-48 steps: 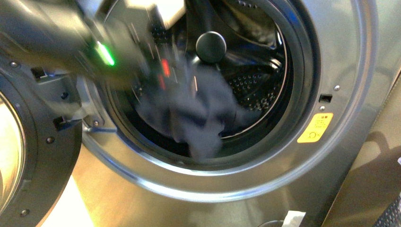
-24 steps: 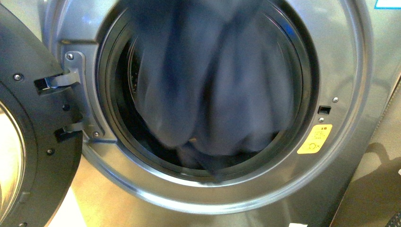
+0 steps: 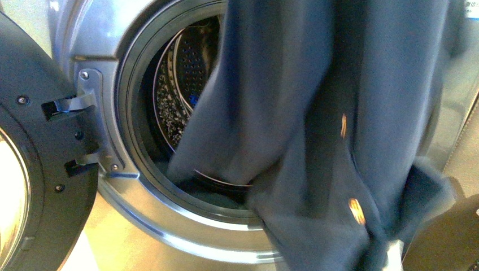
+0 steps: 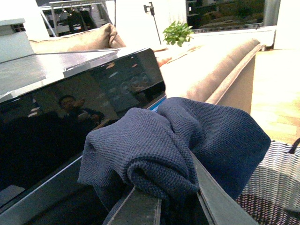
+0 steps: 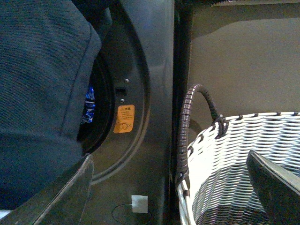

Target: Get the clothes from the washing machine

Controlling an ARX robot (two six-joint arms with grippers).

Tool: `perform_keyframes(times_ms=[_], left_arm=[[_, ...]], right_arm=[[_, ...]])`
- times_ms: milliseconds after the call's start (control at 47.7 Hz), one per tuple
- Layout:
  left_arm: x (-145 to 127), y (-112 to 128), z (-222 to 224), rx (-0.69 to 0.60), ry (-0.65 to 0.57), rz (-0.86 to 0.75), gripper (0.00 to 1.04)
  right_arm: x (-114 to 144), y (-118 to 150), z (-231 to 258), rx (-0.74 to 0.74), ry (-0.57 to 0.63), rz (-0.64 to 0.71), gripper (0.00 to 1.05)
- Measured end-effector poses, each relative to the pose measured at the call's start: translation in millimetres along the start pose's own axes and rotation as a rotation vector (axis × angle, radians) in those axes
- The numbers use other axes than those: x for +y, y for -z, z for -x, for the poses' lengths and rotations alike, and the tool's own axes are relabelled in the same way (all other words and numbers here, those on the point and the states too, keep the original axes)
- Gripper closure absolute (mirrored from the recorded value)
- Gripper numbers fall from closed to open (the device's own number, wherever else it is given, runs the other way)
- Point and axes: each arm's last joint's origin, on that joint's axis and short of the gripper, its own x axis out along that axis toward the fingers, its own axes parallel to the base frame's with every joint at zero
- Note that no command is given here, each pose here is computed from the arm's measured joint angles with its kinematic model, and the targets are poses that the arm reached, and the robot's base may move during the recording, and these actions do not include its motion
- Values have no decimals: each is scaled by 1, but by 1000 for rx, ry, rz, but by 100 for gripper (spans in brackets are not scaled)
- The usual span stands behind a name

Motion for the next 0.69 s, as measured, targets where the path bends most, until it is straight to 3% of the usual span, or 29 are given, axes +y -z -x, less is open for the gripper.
perform_keyframes(times_ms=[189, 524, 691], left_arm=[[-10, -20, 2, -53, 33, -2, 96], [0, -71, 1, -149, -6, 2, 96], [2, -70, -5, -132, -15, 20, 96]], right_arm=[[0, 0, 0, 0, 0, 0, 7], [0, 0, 0, 0, 0, 0, 7], [0, 0, 0, 0, 0, 0, 7]])
